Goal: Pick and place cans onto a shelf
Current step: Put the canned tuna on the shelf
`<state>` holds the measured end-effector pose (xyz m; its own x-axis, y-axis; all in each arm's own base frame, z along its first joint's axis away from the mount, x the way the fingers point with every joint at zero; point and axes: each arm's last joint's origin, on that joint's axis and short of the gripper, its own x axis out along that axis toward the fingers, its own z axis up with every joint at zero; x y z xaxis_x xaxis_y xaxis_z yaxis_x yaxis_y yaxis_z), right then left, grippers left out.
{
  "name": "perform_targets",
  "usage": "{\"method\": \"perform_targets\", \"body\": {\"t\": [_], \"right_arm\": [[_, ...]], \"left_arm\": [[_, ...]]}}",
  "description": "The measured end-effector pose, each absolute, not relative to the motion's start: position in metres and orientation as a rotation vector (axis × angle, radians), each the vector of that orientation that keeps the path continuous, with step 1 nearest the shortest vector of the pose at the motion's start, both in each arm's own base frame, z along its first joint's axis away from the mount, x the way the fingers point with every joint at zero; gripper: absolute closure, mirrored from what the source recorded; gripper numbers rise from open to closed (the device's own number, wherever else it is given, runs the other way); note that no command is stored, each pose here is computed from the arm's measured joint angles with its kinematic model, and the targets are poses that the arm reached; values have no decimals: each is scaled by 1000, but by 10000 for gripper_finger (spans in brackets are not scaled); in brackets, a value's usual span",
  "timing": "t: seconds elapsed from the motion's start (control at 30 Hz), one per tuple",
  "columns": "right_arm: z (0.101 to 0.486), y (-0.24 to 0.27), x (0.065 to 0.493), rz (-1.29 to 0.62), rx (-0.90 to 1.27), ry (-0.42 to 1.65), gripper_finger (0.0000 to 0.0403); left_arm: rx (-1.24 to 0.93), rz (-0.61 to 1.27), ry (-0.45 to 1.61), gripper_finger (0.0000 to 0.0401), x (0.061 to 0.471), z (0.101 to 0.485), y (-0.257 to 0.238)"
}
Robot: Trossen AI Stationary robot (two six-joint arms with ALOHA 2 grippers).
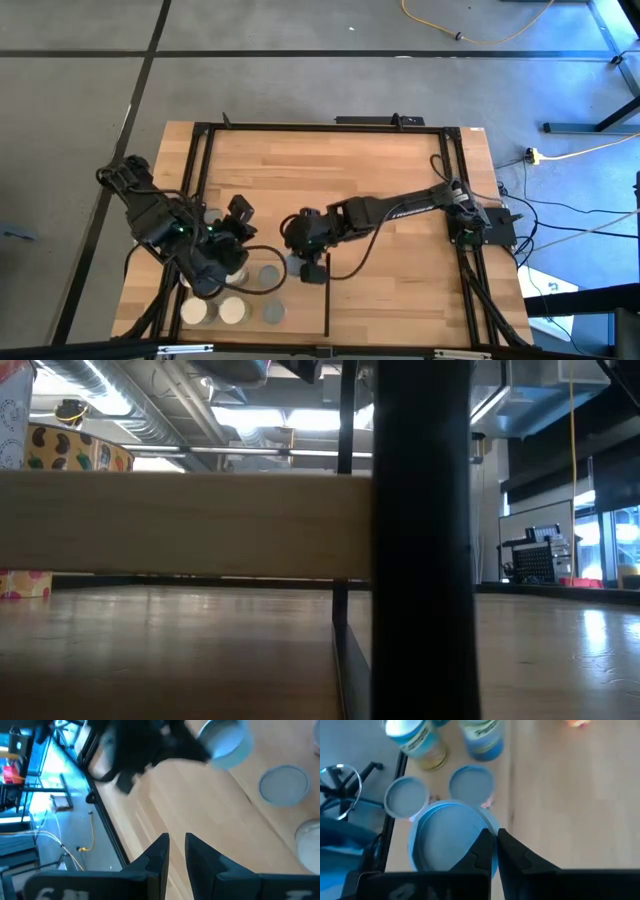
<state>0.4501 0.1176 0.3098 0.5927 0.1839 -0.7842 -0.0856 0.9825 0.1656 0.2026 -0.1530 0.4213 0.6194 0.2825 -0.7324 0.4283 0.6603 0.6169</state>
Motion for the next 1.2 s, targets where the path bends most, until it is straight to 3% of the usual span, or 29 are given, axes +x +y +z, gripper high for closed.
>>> {"method": "perform_targets", "body": {"t": [0.6,1.2], "right_arm": [[228,152,470,148,104,1111,390],[226,152,470,191,59,1127,370]], "left_arm": [[846,-115,918,346,190,424,-158],[823,-104,919,346,190,424,-158]]}}
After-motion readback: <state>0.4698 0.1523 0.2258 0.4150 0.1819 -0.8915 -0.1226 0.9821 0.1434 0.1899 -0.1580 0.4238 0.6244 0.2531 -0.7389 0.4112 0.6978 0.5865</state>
